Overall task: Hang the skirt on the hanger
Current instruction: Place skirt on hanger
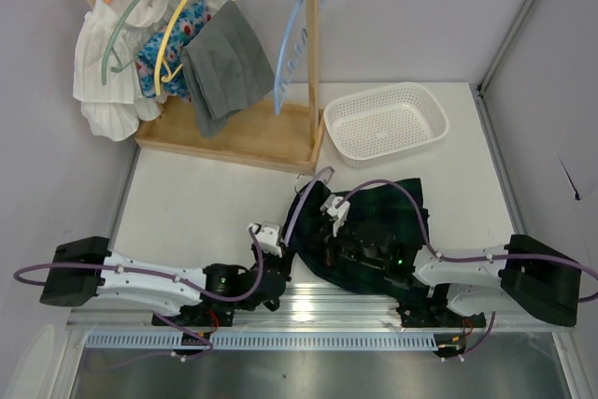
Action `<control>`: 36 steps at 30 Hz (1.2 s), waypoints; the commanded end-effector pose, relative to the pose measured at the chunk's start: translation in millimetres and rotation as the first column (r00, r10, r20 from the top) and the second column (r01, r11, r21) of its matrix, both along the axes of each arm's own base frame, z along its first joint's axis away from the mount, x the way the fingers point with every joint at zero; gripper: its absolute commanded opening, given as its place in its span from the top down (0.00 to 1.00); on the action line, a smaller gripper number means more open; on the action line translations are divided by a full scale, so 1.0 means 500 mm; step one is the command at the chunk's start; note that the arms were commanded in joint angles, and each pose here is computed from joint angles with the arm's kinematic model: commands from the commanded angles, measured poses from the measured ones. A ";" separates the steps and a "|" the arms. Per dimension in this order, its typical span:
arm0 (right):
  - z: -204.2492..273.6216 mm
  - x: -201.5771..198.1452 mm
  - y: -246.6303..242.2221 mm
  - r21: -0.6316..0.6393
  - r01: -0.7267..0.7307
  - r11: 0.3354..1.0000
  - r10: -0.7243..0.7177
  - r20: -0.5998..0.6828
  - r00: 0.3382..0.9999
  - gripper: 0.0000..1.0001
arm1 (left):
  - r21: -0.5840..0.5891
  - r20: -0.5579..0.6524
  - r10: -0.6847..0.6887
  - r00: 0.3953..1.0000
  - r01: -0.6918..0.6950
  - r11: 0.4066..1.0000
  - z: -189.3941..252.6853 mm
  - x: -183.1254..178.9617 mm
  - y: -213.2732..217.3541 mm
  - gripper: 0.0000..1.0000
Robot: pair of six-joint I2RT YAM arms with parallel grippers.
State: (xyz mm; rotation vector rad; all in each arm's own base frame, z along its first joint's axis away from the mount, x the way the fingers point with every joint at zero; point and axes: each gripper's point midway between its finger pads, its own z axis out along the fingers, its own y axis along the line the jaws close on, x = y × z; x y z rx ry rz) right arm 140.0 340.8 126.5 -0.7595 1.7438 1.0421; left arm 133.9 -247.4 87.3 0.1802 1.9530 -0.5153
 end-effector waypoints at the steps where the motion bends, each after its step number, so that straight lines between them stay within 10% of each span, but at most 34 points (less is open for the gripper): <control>1: 0.071 0.007 0.038 0.152 -0.032 0.988 0.030 0.014 0.999 1.00 | -0.018 0.052 -0.067 0.996 0.068 0.998 0.022 -0.007 -0.036 1.00; 15: 0.013 0.047 0.128 0.108 -0.033 0.994 0.042 -0.075 0.996 0.99 | -0.020 0.044 -0.096 0.994 0.097 0.995 0.013 -0.028 -0.055 1.00; 17: 0.004 0.068 0.119 0.058 0.036 0.998 -0.029 -0.117 0.993 0.89 | -0.029 0.021 -0.085 0.996 0.085 0.996 0.005 -0.031 -0.051 1.00; 20: 0.003 0.084 0.099 -0.035 0.111 0.993 -0.116 -0.226 0.967 0.48 | -0.059 -0.016 -0.085 0.996 0.084 0.995 -0.003 -0.039 -0.060 1.00; 36: 0.102 0.074 -0.040 -0.022 0.402 0.915 -0.375 -0.411 0.831 0.38 | 0.027 -0.053 -0.044 0.998 0.045 0.999 -0.037 -0.039 -0.074 1.00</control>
